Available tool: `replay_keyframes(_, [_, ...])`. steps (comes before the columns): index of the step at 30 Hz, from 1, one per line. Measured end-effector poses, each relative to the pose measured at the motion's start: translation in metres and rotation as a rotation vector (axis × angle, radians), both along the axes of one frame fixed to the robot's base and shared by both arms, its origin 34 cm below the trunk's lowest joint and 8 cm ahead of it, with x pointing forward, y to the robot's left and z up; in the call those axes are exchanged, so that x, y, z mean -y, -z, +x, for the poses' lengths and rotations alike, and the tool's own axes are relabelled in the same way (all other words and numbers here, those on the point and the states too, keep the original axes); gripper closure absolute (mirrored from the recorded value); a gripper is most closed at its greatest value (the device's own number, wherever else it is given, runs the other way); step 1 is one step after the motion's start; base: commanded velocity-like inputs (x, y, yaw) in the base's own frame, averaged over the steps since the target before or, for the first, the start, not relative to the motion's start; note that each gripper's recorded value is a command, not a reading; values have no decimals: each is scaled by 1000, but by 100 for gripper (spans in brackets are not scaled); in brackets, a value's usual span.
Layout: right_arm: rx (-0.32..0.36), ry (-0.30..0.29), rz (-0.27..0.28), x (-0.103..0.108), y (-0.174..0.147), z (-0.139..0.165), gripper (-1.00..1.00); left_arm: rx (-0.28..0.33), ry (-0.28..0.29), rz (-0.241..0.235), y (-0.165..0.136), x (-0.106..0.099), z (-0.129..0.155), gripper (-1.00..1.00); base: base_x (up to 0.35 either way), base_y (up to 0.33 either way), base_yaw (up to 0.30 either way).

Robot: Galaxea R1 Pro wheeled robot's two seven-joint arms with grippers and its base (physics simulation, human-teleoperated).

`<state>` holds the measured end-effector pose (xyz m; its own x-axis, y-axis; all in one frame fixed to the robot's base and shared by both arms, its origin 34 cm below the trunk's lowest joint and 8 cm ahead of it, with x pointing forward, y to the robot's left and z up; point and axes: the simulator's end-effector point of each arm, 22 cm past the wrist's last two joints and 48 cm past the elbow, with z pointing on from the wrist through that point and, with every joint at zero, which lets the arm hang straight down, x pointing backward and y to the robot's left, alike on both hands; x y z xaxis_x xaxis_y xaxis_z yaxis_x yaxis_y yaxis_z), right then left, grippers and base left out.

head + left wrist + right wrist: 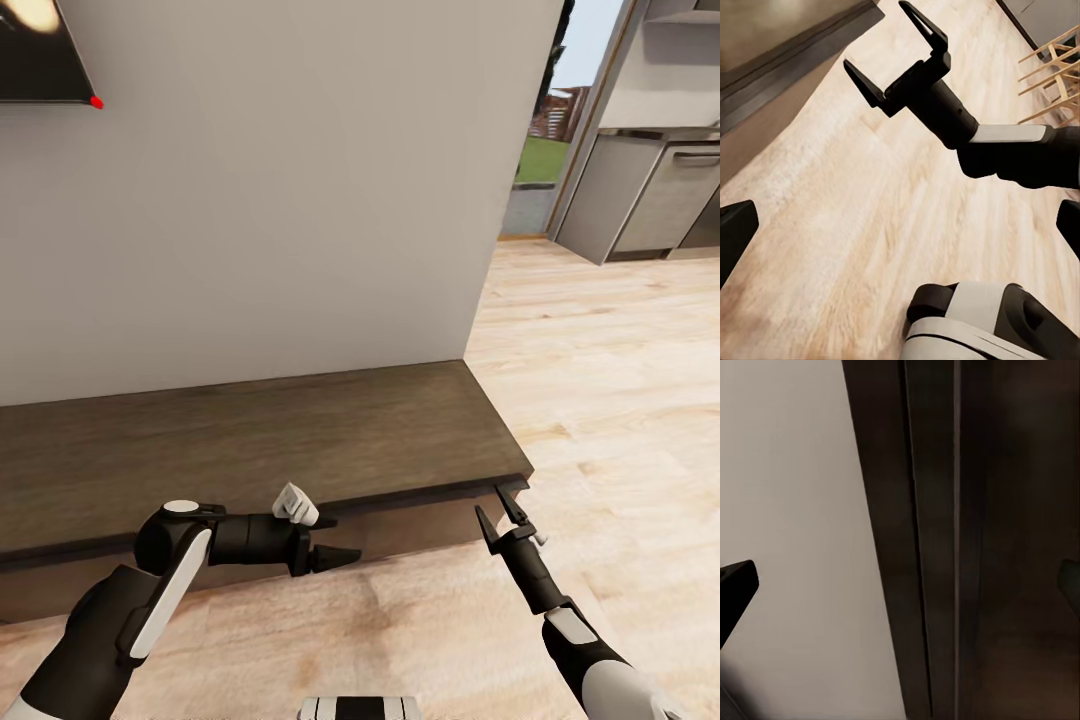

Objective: Place each of the two pumpkins and all three candles from the living room inside a cabinet in the living room (use any cabinet), then make sure every cabinet is closed, and position the cauldron so it is next to a table in the living room.

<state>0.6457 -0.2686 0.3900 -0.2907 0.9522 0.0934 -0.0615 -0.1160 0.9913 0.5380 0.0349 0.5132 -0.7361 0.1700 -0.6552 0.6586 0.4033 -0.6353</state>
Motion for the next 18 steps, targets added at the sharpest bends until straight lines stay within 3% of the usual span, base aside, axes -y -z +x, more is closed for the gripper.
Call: replay_keyframes(18, [-30, 1, -1, 0, 20, -4, -100, -37, 0, 0, 18, 0, 0, -100, 0, 0, 0])
